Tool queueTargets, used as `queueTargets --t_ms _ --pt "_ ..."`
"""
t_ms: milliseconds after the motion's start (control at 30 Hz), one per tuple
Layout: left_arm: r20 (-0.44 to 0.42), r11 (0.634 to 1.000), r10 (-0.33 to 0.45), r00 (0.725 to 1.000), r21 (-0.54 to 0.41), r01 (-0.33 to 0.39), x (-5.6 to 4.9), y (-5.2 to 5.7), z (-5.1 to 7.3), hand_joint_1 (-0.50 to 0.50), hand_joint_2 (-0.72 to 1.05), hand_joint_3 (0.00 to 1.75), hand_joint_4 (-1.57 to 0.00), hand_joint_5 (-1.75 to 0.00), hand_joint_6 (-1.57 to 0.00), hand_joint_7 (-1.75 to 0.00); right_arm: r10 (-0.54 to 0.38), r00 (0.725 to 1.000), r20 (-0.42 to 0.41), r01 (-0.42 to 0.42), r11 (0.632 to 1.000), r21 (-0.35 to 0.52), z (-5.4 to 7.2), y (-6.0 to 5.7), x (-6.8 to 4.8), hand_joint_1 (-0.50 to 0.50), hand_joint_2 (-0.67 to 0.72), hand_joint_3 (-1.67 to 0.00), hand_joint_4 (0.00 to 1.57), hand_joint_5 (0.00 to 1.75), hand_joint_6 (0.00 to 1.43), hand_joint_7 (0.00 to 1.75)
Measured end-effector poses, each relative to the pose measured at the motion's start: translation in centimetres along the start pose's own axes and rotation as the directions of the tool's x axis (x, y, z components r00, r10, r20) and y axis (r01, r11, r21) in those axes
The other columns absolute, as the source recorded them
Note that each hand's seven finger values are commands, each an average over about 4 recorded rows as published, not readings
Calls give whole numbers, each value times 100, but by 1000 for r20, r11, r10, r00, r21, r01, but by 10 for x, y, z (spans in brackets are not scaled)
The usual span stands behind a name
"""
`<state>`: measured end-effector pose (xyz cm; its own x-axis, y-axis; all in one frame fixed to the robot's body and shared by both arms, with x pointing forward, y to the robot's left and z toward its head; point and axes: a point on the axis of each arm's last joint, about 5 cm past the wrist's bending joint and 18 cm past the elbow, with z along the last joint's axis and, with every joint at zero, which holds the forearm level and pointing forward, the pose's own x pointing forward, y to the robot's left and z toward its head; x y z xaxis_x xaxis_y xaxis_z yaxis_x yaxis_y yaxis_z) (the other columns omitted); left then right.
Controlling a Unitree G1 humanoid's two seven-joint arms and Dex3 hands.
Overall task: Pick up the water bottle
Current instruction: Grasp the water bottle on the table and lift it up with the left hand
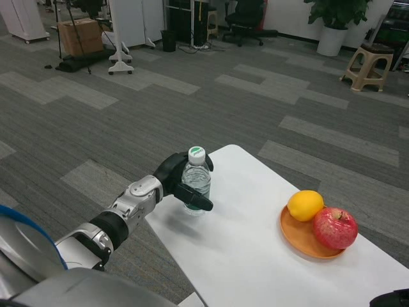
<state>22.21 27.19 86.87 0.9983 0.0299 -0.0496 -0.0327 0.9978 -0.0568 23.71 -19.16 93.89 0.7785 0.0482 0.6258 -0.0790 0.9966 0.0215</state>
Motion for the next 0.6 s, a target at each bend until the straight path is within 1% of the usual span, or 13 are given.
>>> queueTargets --t_ms 133,200,300,400,500,533,600 --pt "10 998 3 1000 -66 -3 0 -4 -3 50 69 4 -97 -175 -107 -168 -1 1000 0 1 1000 0 0 0 0 -17 65 0 0 0 0 0" --pt "13 997 3 1000 -83 -2 0 -6 -4 50 69 0 -97 -175 -107 -168 -1 1000 0 1 1000 0 0 0 0 -17 63 0 0 0 0 0" --pt "17 994 4 1000 -111 -2 1 -7 -4 50 69 0 -97 -175 -105 -168 -1 1000 0 1 1000 0 0 0 0 -17 61 0 0 0 0 0" --pt "28 990 5 1000 -140 -1 1 -8 -4 50 69 7 -97 -175 -103 -168 -2 1000 0 2 1000 -1 0 0 0 -17 60 0 0 0 0 0" --pt "65 987 -15 998 -157 25 4 -11 4 50 69 9 -97 -175 -102 -168 -3 1000 0 3 1000 -1 0 0 0 -17 61 0 0 0 0 0" --pt "78 987 -24 997 -158 36 5 -13 8 50 69 7 -97 -175 -101 -168 -3 1000 0 3 1000 -1 0 0 0 -17 63 0 0 0 0 0" --pt "83 986 -50 995 -157 63 8 -15 15 50 69 2 -95 -175 -100 -168 -3 1000 0 3 1000 -1 0 -1 0 -17 61 0 0 0 0 0"
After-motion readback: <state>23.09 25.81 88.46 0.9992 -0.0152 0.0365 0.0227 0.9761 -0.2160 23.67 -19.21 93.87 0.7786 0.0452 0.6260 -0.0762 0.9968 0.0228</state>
